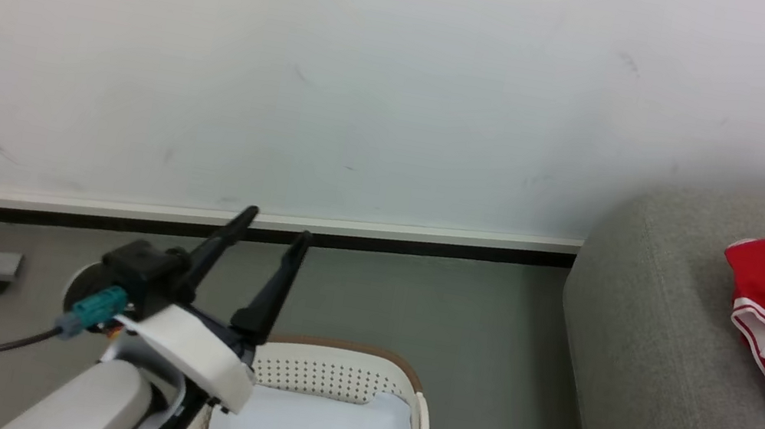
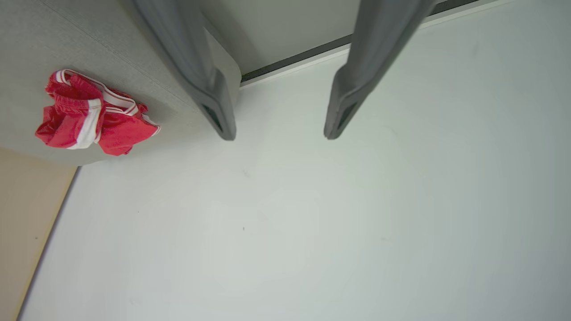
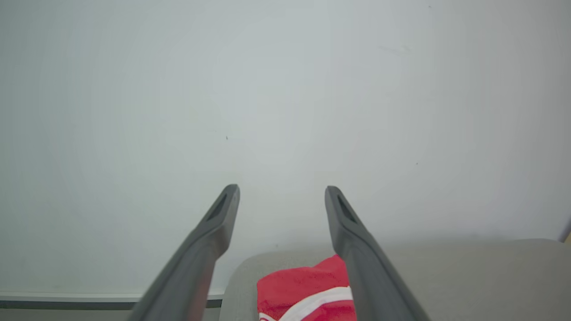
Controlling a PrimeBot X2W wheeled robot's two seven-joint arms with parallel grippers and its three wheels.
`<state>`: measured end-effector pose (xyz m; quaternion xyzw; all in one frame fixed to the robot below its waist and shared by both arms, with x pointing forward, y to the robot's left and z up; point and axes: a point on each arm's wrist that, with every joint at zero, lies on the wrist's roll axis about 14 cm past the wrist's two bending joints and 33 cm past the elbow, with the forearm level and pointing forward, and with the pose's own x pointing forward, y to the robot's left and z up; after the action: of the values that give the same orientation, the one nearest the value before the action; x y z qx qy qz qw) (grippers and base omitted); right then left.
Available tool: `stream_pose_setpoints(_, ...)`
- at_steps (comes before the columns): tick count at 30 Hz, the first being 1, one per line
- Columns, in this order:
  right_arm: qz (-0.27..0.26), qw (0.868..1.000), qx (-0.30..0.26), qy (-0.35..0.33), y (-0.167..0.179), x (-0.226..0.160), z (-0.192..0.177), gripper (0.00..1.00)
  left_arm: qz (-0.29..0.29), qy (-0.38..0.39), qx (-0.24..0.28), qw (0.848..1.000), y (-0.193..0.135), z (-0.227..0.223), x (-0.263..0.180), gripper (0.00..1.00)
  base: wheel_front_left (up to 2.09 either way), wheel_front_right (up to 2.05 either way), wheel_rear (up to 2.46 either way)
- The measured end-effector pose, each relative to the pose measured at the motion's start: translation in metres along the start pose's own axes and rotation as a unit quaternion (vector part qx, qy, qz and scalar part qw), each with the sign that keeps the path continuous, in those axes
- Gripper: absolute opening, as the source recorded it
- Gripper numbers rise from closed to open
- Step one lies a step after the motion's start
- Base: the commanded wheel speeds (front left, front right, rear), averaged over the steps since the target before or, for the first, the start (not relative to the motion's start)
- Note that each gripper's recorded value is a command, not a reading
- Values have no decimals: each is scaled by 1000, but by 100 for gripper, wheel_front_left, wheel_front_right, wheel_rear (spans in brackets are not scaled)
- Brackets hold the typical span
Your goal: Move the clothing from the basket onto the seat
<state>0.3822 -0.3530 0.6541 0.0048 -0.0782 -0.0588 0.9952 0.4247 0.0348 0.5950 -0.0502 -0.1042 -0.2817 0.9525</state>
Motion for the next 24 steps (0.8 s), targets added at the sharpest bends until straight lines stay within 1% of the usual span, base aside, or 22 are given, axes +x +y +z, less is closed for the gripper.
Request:
stream_pose_setpoints(5, 42, 997, 21, -68, 45, 2, 12, 100, 101, -23, 8, 995, 49, 19, -25, 100, 0, 0, 0)
stream_pose_setpoints(8, 74, 994, 31, -74, 76, 0, 1, 100, 148, -29, 9, 989, 71, 22, -41, 100, 0, 0, 0)
stream_pose_setpoints(10, 91, 993, 38, -66, 93, -2, -13, 100, 176, -23, 5, 984, 83, 17, -54, 100, 0, 0, 0)
stream_pose_setpoints(12, 102, 993, 23, -61, 103, -5, -25, 100, 201, -18, 5, 979, 95, 13, -67, 100, 0, 0, 0)
stream_pose_setpoints(13, 103, 993, 25, -60, 105, -6, -31, 100, 211, -17, 6, 977, 99, 11, -72, 100, 0, 0, 0)
stream_pose_setpoints(15, 107, 992, 42, -57, 115, -11, -43, 100, 234, -16, 7, 972, 107, 9, -84, 100, 0, 0, 0)
stream_pose_setpoints(17, 110, 991, 49, -54, 121, -15, -54, 100, 254, -4, 17, 967, 117, 2, -98, 100, 0, 0, 0)
stream_pose_setpoints(18, 110, 991, 49, -53, 122, -17, -59, 100, 265, -2, 13, 964, 121, -1, -104, 100, 0, 0, 0)
stream_pose_setpoints(20, 109, 991, 59, -46, 128, -22, -69, 100, 273, 2, 13, 962, 122, -6, -113, 100, 0, 0, 0)
stream_pose_setpoints(24, 114, 991, 69, -7, 138, -34, -100, 100, 293, 16, 18, 956, 125, -16, -131, 100, 0, 0, 0)
